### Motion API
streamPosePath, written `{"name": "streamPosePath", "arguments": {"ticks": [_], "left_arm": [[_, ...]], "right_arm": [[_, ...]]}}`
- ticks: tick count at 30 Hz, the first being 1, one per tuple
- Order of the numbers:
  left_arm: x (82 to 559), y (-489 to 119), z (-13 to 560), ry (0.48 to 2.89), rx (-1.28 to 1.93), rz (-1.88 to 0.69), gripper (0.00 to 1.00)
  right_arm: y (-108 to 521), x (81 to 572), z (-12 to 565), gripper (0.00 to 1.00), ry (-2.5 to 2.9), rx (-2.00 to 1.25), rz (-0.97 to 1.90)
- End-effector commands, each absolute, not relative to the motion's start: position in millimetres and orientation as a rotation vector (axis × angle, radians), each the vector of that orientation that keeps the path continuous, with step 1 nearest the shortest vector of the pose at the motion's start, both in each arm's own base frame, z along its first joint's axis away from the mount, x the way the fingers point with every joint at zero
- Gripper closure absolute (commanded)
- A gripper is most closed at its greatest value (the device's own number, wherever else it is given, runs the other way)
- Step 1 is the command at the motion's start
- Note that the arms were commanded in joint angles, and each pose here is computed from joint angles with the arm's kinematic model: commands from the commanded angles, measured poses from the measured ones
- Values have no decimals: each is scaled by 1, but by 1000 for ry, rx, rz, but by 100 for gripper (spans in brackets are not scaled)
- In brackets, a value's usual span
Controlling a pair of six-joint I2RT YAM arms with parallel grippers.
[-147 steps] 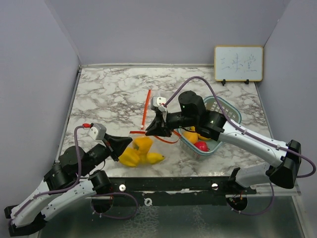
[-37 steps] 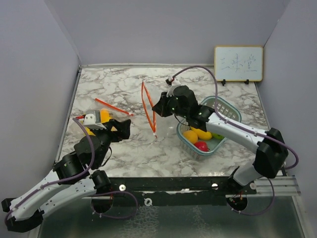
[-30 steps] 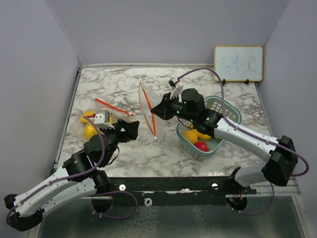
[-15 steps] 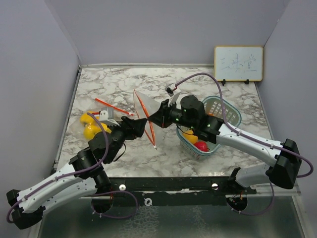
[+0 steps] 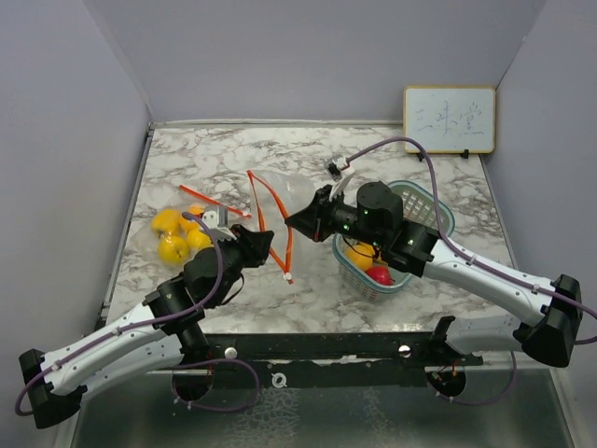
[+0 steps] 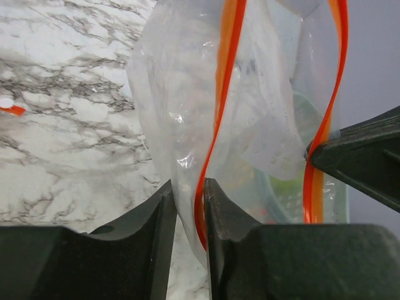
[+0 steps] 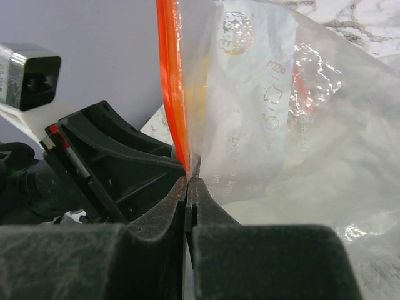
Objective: Place the food in the zip-top bag and seal the zipper
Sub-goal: Open the zipper of the food storage bag.
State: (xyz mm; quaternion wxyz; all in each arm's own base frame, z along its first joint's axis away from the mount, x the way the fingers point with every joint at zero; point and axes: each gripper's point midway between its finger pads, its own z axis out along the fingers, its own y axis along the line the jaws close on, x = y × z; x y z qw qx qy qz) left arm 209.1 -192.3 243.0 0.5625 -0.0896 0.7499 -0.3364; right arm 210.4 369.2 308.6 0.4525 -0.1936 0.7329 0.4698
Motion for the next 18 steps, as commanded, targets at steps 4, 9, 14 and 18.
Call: {"name": "streamPosePath", "arguments": {"ticks": [4, 9, 14, 18], "left_arm": [[213, -160, 260, 1759, -243, -628, 99], [201, -111, 286, 1730, -259, -497, 100], [190, -67, 300, 1704, -311, -380, 100], [190, -61, 295, 1704, -317, -351, 100]], "right_arm": [[316, 241, 290, 98, 1918, -228, 834], [239, 264, 247, 98, 2029, 87, 383], [212, 263, 217, 98, 2081, 166, 201], [221, 262, 200, 98, 2129, 145, 205]]}}
